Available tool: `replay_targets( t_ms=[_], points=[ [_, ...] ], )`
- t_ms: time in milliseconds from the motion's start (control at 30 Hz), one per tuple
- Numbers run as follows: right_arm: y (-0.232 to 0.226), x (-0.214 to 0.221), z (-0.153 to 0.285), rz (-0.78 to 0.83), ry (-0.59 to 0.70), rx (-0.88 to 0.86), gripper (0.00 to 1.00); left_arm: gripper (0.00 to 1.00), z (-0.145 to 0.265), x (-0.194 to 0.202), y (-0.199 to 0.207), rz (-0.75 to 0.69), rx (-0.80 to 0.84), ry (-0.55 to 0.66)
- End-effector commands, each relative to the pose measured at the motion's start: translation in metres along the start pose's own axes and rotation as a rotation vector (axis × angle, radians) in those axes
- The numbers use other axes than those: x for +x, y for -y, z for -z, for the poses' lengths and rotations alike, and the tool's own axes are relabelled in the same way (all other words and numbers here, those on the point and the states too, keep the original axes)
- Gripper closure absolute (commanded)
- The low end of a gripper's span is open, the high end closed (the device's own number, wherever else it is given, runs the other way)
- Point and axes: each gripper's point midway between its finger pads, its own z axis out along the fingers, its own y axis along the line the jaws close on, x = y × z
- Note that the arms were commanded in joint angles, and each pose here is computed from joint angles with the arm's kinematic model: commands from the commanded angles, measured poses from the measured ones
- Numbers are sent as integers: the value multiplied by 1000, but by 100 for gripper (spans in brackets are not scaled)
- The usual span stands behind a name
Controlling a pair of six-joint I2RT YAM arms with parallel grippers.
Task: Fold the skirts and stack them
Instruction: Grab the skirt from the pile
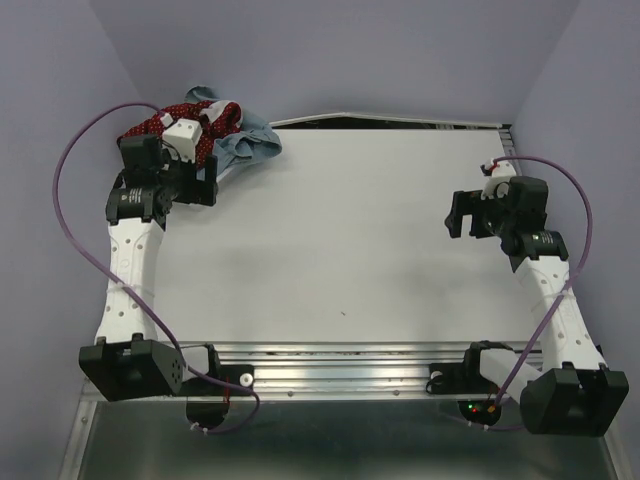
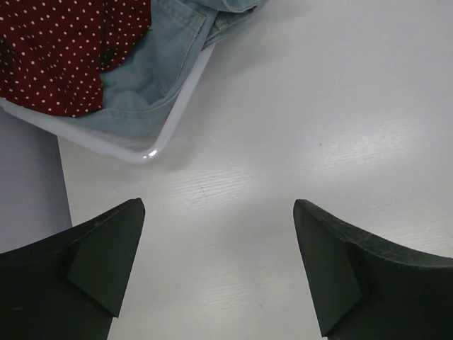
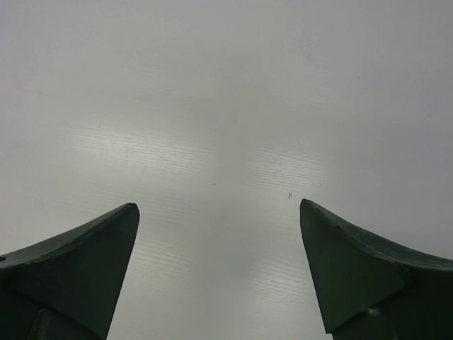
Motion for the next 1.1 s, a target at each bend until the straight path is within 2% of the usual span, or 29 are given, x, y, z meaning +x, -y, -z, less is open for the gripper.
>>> replay_targets(
  t_ms=[0, 100, 200, 267, 300, 367, 633, 767, 800, 833, 1067],
  points=[
    [-3, -15, 4, 18, 48, -13, 0, 2, -1, -20, -12, 2, -46, 28],
    [-2, -13, 1, 16, 40, -9, 0, 2, -10, -36, -25, 15, -91, 44],
    [-1, -12, -4, 12, 24, -13, 0, 3, -21, -72, -40, 43, -129, 105],
    [0, -12, -8, 9, 14, -14, 0, 12, -46, -84, -47, 65, -125, 113],
    [0, -13, -10, 10, 11, -14, 0, 16, -47, -105, -51, 60, -127, 157],
    [2, -12, -14, 9, -3, -12, 0, 23, -90, -114, -60, 66, -101, 151],
    [9, -9, -25, 10, -43, 5, 0, 29, -183, -157, -73, 136, -6, 283],
    [14, -8, -28, 18, -57, 28, 0, 29, -223, -160, -78, 180, 20, 340],
    [15, -9, -29, 23, -59, 32, 0, 29, -223, -172, -79, 170, 20, 369],
    [17, -9, -29, 26, -60, 38, 0, 29, -246, -157, -81, 180, 20, 336],
    [27, 4, -35, 35, -104, 82, 0, 28, -301, -127, -100, 181, -72, 325]
  ],
)
